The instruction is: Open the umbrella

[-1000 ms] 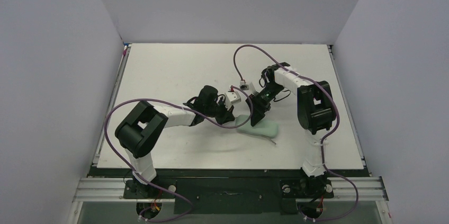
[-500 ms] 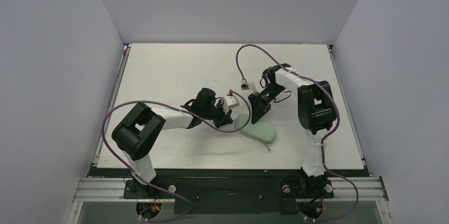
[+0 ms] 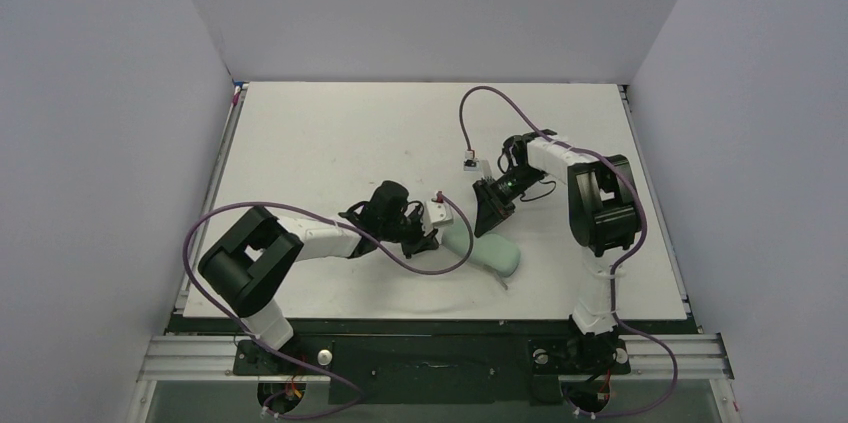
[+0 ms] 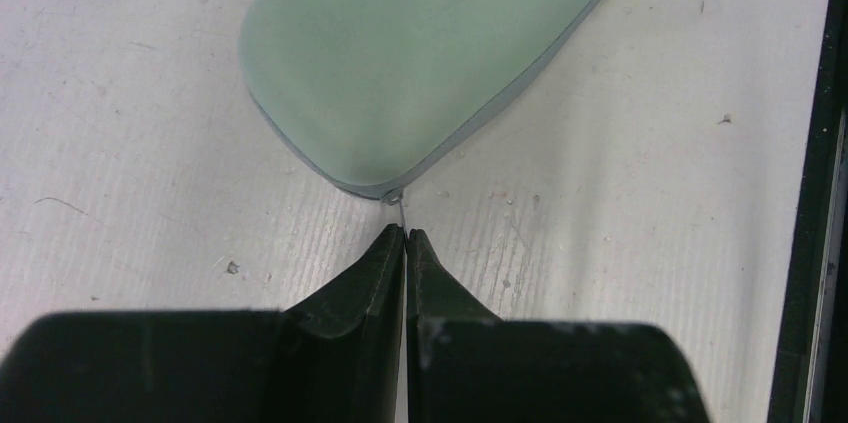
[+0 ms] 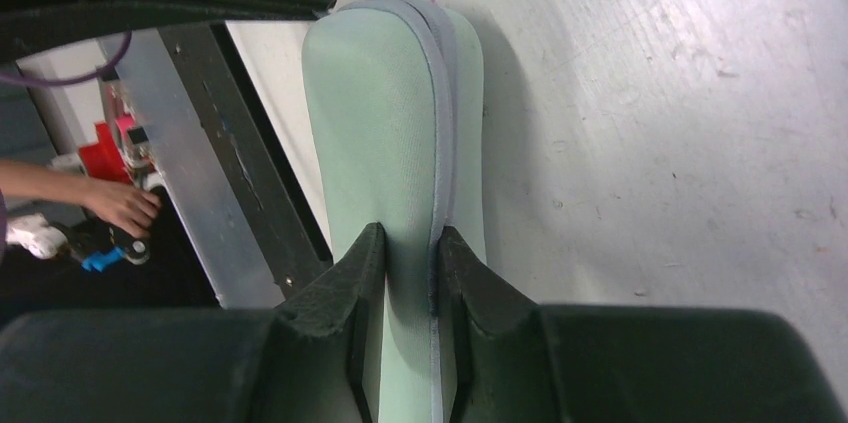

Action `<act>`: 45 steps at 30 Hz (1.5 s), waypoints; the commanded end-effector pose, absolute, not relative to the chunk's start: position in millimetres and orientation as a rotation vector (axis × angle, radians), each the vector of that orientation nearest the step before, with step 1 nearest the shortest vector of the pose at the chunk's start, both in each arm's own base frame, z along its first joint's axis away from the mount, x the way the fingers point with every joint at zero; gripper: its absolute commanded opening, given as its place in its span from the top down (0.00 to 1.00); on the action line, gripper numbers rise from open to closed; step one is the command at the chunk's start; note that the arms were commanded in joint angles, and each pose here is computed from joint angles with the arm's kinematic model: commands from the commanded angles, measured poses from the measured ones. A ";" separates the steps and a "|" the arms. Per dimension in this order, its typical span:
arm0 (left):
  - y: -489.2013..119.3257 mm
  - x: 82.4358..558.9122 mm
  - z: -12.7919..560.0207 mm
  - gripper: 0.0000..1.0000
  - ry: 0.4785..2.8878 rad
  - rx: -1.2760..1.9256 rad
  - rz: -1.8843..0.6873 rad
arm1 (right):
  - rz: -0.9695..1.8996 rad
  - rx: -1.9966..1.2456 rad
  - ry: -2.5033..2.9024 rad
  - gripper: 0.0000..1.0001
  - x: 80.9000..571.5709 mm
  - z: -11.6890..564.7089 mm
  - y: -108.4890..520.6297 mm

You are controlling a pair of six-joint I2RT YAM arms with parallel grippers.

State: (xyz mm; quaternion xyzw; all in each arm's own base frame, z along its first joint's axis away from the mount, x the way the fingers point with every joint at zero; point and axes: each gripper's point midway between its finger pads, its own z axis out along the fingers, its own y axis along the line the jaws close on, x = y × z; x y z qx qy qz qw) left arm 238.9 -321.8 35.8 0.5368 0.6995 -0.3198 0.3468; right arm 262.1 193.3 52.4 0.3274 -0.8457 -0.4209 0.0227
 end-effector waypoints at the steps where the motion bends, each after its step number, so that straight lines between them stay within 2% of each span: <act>1: -341.0 222.1 46.4 1.00 1.769 1.394 -0.905 | -1.272 1.028 -2.878 1.00 309.3 49.8 197.4; 15: -394.0 197.8 57.5 1.00 1.703 1.384 -1.010 | -1.314 0.799 -3.034 1.00 329.2 52.0 207.4; 21: -409.6 201.5 62.2 1.00 1.701 1.355 -1.022 | -1.324 0.819 -3.041 1.00 328.6 58.8 207.1; 25: -394.2 206.1 68.2 0.98 1.738 1.328 -1.026 | -1.329 0.894 -3.015 1.00 324.2 70.5 205.7; 27: -382.5 208.9 72.5 0.77 1.767 1.310 -1.030 | -1.333 0.936 -3.005 0.98 325.1 78.9 205.7; 28: -375.9 214.3 79.7 0.62 1.769 1.287 -1.022 | -1.327 0.950 -2.990 0.91 322.0 80.4 204.6; 31: -353.5 227.7 87.1 0.44 1.833 1.214 -0.995 | -1.322 0.974 -2.964 0.74 321.0 88.1 204.6; 33: -339.1 236.4 95.5 0.31 1.863 1.159 -0.981 | -1.330 0.967 -2.945 0.69 319.9 91.8 205.1; 34: -334.1 239.7 103.5 0.19 1.859 1.139 -0.972 | -1.340 0.972 -2.935 0.67 318.8 93.5 206.2; 36: -319.3 249.4 110.8 0.06 1.885 1.087 -0.942 | -1.348 0.979 -2.922 0.64 316.3 97.1 207.1; 37: -310.3 255.2 109.8 0.01 1.911 1.060 -0.917 | -1.350 0.984 -2.918 0.62 314.2 99.9 207.3; 45: -259.0 311.5 131.5 0.03 2.038 0.738 -0.797 | -1.390 1.148 -2.800 0.61 283.2 114.0 224.4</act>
